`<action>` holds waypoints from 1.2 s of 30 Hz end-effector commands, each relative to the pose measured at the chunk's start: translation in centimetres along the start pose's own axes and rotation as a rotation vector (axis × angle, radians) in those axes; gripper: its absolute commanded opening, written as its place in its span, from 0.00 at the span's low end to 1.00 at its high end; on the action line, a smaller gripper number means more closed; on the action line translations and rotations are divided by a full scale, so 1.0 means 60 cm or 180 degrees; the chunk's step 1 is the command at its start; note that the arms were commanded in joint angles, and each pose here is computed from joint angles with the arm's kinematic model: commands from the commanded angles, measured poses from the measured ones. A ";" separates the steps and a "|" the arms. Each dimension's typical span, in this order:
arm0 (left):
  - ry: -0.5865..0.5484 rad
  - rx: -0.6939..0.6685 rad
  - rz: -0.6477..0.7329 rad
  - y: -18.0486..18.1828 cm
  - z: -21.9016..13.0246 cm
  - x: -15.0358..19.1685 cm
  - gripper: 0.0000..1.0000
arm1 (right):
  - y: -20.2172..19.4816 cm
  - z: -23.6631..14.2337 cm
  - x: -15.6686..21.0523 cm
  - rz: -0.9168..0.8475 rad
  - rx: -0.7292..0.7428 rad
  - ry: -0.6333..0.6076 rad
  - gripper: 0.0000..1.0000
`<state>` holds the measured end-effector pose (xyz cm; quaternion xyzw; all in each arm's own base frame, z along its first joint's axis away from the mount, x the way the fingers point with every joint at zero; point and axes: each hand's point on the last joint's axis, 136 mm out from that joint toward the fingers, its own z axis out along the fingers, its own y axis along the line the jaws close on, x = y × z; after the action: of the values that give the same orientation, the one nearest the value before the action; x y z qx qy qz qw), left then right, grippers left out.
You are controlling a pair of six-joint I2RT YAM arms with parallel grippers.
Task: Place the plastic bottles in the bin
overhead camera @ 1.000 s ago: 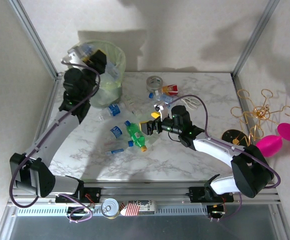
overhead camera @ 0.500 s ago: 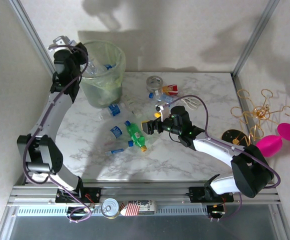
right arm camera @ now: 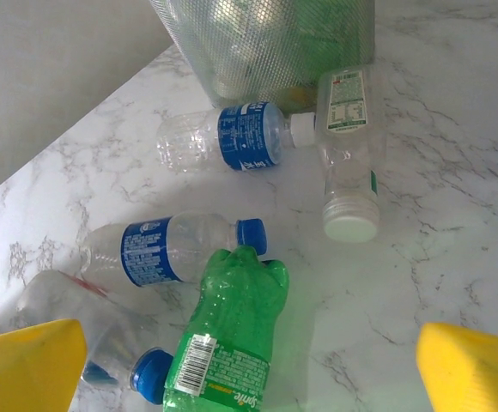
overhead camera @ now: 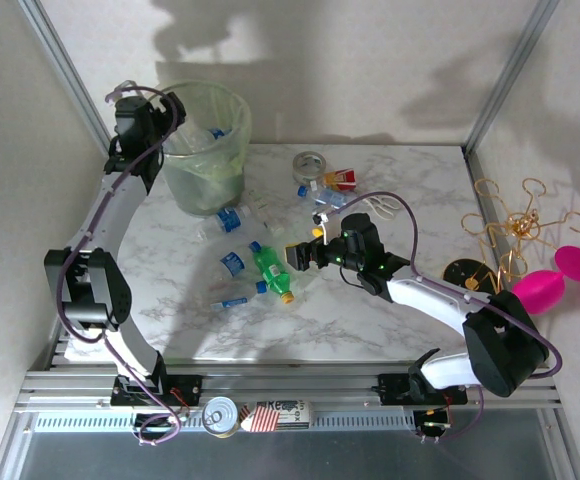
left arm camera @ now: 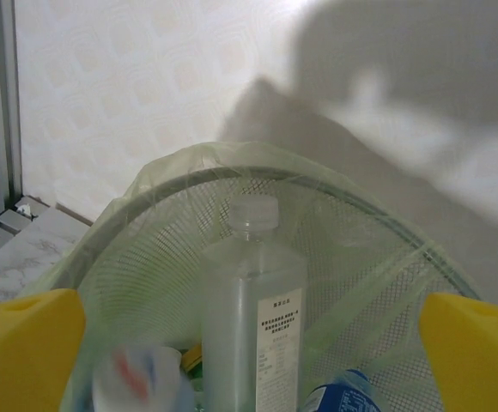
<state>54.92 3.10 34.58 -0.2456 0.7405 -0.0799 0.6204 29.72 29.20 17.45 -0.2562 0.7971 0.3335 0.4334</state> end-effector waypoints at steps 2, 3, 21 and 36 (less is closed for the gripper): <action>-0.0277 0.0259 -0.0132 -0.037 -0.067 -0.073 1.00 | -0.010 -0.003 0.001 -0.0035 0.0131 -0.0011 0.99; -0.0315 0.0313 -0.0149 -0.043 -0.079 -0.079 1.00 | -0.014 -0.001 0.001 -0.0033 0.0164 -0.0002 0.99; -0.0407 0.1432 -0.0614 -0.171 -0.286 0.067 1.00 | -0.190 0.055 -0.004 -0.0117 0.1285 0.0552 0.99; 0.0380 0.1660 -0.0684 -0.175 -0.347 0.318 0.99 | -0.341 0.113 -0.047 0.0116 0.1446 0.0770 0.99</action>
<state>36.01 -18.72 26.52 -0.1272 0.7188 -0.3240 0.6018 48.24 21.26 11.32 -0.1618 0.8982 0.1178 0.3915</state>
